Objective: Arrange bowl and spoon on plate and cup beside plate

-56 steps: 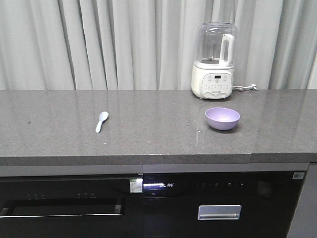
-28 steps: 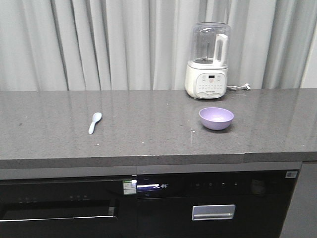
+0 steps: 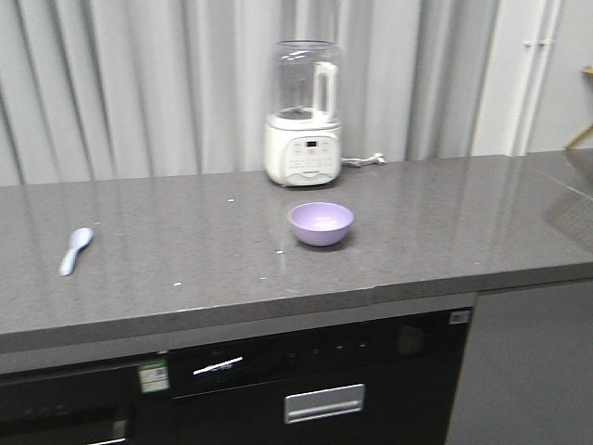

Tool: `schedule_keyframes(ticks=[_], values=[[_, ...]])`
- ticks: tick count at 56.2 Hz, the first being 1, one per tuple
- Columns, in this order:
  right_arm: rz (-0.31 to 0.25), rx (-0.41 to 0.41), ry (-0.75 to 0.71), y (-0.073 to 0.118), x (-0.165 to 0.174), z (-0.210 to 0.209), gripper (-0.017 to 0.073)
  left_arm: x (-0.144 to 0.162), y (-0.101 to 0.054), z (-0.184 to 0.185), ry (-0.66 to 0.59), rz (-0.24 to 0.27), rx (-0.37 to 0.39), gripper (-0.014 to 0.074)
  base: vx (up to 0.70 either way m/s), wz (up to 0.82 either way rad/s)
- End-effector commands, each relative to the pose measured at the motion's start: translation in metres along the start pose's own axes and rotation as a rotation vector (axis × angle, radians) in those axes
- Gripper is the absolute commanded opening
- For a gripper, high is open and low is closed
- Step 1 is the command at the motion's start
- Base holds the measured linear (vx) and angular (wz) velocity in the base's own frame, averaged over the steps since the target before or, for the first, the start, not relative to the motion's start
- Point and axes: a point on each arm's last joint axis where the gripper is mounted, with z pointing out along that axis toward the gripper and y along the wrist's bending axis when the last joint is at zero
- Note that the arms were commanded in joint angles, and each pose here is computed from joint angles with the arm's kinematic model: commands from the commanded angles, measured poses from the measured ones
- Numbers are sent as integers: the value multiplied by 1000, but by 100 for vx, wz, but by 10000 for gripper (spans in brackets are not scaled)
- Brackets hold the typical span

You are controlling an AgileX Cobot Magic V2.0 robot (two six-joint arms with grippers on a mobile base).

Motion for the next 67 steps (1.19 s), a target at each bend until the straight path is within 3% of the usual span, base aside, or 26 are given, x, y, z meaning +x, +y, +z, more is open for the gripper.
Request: schedule_keyframes(ticks=[1,29,67], values=[[-14,-14,-80,1,-7,0,-8,-17,-1,-4,-122,-6,8,-3,10,-40],[-14,-14,-80,1,-7,0,-8,-17,-1,-4,-122,-6,8,-3,13,-21],[-14,-14,-80,1,-7,0,-8,-17,-1,-4,-122,-6,8,-3,24,33]])
